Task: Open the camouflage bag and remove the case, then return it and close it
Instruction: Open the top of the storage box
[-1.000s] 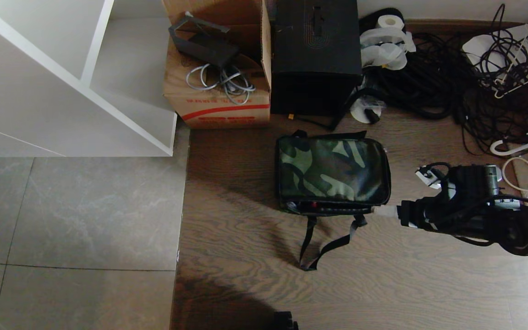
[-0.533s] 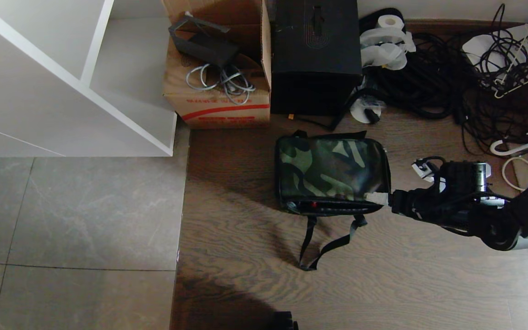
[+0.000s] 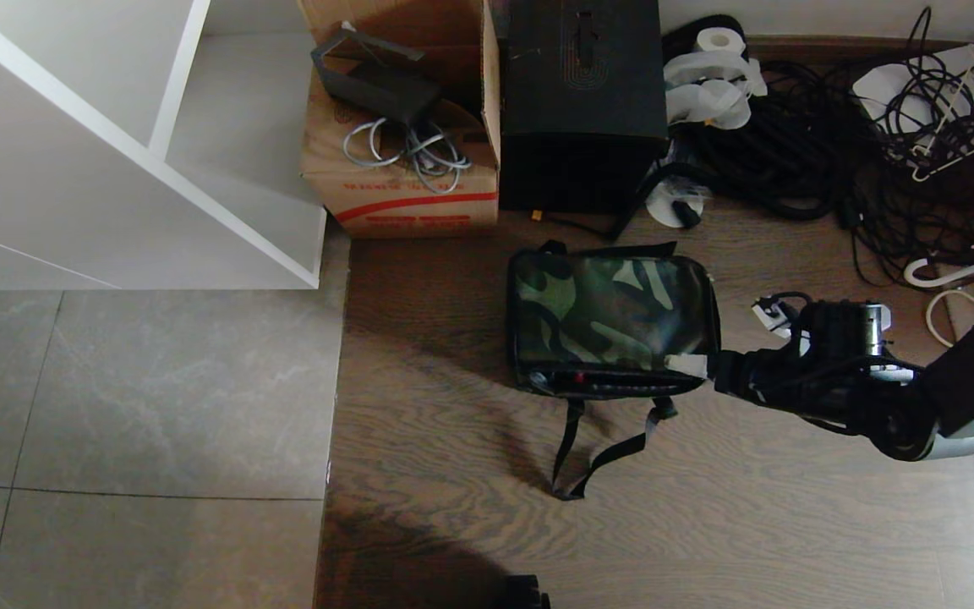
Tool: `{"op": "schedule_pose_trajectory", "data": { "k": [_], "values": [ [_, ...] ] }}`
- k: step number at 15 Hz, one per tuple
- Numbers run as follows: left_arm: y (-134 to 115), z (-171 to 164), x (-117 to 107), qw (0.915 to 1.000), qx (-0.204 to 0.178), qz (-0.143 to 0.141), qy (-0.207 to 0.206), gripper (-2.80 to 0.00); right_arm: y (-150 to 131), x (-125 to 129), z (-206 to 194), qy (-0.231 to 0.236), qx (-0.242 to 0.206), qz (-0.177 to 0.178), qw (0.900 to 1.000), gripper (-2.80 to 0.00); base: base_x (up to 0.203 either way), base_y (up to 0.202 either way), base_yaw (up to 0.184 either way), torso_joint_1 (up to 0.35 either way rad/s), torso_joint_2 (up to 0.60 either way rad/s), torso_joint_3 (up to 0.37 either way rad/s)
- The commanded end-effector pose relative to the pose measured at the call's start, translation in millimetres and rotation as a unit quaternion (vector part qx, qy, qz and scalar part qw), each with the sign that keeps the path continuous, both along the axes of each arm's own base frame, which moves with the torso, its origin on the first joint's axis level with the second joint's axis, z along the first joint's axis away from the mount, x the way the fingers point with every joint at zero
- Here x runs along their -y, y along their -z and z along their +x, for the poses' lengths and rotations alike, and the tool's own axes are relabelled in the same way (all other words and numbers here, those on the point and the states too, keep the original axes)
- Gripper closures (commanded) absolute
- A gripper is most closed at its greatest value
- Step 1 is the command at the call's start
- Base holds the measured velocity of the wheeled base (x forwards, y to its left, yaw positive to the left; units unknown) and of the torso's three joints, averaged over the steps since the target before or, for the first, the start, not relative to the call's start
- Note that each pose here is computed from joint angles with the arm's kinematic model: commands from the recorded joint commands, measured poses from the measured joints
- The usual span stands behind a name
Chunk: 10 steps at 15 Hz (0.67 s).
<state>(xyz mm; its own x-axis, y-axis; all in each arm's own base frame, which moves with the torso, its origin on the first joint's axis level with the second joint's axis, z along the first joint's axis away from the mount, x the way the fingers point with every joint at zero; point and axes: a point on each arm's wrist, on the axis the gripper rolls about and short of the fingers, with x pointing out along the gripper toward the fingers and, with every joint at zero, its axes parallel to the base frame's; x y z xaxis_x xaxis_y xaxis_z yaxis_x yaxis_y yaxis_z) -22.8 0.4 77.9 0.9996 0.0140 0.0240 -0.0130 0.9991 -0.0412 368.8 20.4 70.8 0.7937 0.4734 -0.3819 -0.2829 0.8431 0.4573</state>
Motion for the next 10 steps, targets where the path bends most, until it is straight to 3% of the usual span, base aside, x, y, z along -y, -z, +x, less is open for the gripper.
{"op": "schedule_pose_trajectory", "data": {
  "k": [1, 6, 10],
  "values": [
    [2.5, 0.7, 0.0, 1.0000, -0.004, 0.000, 0.000, 0.00, 5.6, -4.3, 3.3, -0.004, 0.000, 0.007, 1.000, -2.80, 0.000, 0.000, 0.000, 0.000, 0.00, 0.000],
    [2.5, 0.7, 0.0, 1.0000, -0.004, 0.000, 0.000, 0.00, 9.9, -5.6, 14.0, -0.005, 0.028, 0.008, 1.000, -2.80, 0.000, 0.000, 0.000, 0.000, 0.00, 0.000],
    [2.5, 0.8, 0.0, 1.0000, -0.005, 0.000, 0.000, 0.00, 9.4, -4.3, 10.5, -0.002, 0.022, 0.007, 1.000, -2.80, 0.000, 0.000, 0.000, 0.000, 0.00, 0.000]
  ]
}}
